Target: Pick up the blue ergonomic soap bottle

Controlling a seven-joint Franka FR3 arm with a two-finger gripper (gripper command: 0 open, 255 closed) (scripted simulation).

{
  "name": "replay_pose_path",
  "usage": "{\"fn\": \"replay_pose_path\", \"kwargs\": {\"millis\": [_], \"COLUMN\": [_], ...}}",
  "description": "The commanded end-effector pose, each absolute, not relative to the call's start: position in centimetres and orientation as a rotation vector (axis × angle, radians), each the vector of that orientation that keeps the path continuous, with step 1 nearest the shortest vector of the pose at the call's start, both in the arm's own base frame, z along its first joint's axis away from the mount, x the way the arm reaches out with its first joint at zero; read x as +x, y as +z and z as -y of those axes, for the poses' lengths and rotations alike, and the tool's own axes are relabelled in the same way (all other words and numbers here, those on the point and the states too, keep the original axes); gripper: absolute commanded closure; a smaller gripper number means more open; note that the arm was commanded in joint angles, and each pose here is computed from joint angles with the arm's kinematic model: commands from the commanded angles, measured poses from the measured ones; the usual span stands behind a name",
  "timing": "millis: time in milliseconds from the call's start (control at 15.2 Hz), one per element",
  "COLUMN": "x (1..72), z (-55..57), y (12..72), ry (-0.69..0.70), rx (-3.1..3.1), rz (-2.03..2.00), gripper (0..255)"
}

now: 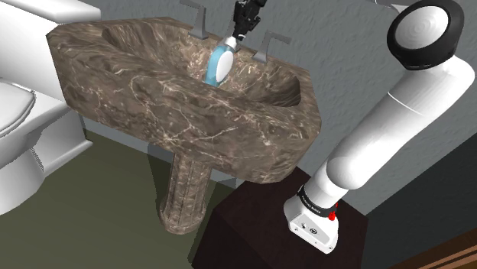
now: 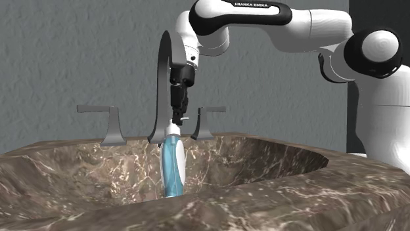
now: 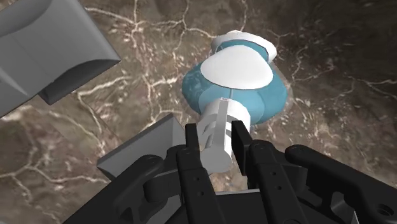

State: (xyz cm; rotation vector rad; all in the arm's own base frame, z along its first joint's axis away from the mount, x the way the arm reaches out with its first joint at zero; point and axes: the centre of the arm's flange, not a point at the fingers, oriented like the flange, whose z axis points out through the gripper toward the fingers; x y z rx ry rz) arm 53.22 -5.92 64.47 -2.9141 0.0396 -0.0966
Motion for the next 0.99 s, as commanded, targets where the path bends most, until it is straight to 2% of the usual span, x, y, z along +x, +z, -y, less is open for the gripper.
{"fn": "replay_pose_path", "kwargs": {"millis": [0,924], "x": [55.4,55.4], "z": [5.6,5.6], "y": [62.0,69.4], "ry": [-0.012,-0.012], "rx": [-2.915,-2.915], "rz": [-0.038,-0.038], "gripper": [255,255]}}
